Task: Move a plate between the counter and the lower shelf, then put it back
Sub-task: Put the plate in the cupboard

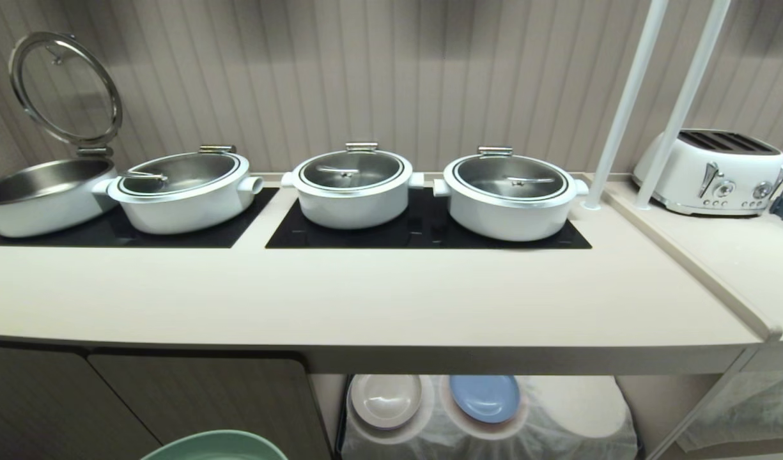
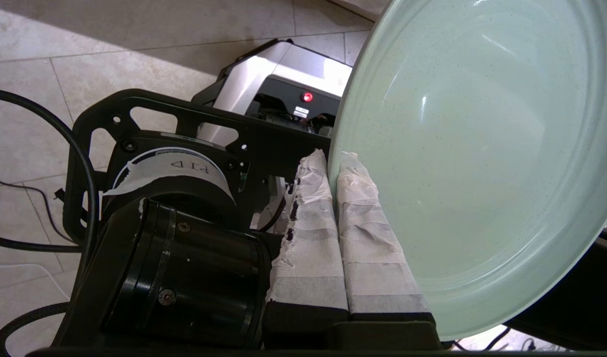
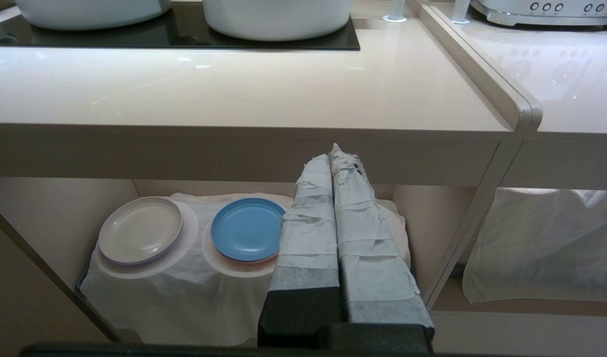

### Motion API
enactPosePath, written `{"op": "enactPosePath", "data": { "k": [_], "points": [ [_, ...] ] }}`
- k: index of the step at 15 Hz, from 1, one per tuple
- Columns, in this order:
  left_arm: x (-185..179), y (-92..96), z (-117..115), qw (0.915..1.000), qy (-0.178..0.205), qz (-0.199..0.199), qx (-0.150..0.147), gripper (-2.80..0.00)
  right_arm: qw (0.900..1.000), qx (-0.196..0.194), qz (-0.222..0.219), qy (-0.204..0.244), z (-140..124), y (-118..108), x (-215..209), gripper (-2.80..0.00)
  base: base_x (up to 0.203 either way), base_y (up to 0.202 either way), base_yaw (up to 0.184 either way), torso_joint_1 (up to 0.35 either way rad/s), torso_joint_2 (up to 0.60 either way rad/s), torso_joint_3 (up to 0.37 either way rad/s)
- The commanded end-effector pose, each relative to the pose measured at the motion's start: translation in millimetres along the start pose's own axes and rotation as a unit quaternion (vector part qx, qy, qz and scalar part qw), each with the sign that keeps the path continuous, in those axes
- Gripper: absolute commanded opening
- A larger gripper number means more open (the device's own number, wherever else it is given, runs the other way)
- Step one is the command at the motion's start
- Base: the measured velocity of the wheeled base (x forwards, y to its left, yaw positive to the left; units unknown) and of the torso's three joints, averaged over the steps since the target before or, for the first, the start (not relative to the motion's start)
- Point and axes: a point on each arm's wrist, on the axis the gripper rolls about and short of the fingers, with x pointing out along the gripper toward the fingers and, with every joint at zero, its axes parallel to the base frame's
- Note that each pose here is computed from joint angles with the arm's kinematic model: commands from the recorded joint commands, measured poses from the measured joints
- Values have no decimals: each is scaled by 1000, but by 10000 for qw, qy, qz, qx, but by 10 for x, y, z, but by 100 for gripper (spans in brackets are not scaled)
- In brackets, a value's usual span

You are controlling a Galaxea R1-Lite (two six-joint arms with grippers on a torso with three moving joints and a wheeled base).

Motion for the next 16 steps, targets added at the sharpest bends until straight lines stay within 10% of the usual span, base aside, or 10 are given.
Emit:
{"op": "enactPosePath", "data": {
  "k": [1,16],
  "points": [
    [-1,4,-6,10000,20,3,-8,-280,10000,3,0,5,-1,0,0,-280,0,0,0,0,0,0],
    [-2,6,-10,10000,10,-9,8,-280,10000,3,0,-1,0,0,0,-280,0,0,0,0,0,0]
  ]
}}
